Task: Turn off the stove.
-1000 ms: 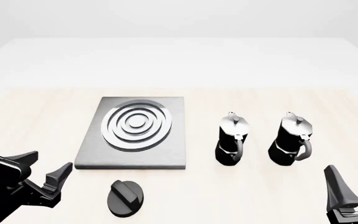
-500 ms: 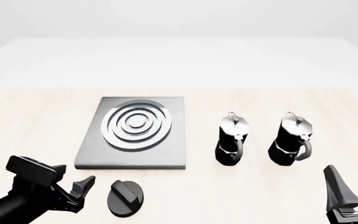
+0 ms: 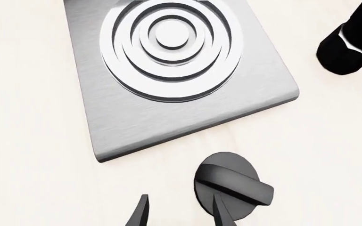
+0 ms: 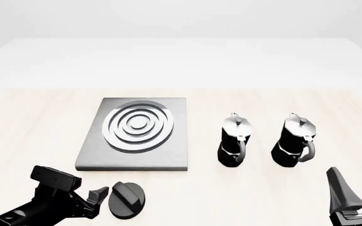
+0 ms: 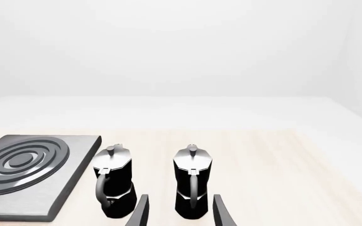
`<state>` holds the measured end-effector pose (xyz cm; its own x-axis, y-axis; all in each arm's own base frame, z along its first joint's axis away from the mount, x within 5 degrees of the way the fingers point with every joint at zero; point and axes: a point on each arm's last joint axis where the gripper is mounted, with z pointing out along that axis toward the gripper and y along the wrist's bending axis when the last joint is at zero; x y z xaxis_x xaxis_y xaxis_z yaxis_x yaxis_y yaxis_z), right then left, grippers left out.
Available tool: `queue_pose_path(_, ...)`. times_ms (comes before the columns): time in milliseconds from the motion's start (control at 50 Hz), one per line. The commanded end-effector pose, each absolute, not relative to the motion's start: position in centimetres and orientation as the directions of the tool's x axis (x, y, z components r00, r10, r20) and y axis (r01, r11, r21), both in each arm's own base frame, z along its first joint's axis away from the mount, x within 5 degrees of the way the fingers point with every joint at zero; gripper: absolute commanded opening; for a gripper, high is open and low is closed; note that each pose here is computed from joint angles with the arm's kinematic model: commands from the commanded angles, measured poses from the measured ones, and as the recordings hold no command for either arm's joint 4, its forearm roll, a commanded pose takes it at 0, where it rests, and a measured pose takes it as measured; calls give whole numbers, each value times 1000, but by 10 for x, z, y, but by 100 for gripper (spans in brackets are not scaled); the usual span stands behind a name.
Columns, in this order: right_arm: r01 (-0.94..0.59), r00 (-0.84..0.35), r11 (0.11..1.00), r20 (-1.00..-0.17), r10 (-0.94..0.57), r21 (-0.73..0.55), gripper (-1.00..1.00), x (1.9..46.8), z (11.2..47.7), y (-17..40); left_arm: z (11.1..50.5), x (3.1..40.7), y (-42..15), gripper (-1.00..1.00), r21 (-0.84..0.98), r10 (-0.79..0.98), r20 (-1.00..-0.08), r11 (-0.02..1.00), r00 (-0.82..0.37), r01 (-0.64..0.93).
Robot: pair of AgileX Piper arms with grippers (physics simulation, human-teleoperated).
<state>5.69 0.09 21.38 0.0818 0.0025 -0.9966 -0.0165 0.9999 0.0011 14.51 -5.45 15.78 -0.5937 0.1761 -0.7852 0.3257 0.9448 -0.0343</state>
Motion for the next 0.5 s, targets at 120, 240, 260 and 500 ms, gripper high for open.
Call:
queue_pose_path(120, -19, 82, 1000, -997, -4, -6, 100, 57, 214, 1, 129, 150, -56, 100, -4, 229, -745, 938, -627, 347)
queue_pose_path(240, -20, 82, 1000, -997, -5, -6, 100, 57, 214, 1, 127, 152, -57, 100, 0, 233, -745, 937, -625, 349)
queue_pose_path(260, -20, 82, 1000, -997, -4, -6, 100, 57, 214, 1, 127, 153, -57, 100, 0, 234, -745, 937, -624, 350)
queue_pose_path(500, -20, 82, 1000, -997, -2, -4, 100, 57, 214, 1, 130, 163, -60, 100, 19, 253, -749, 932, -612, 362)
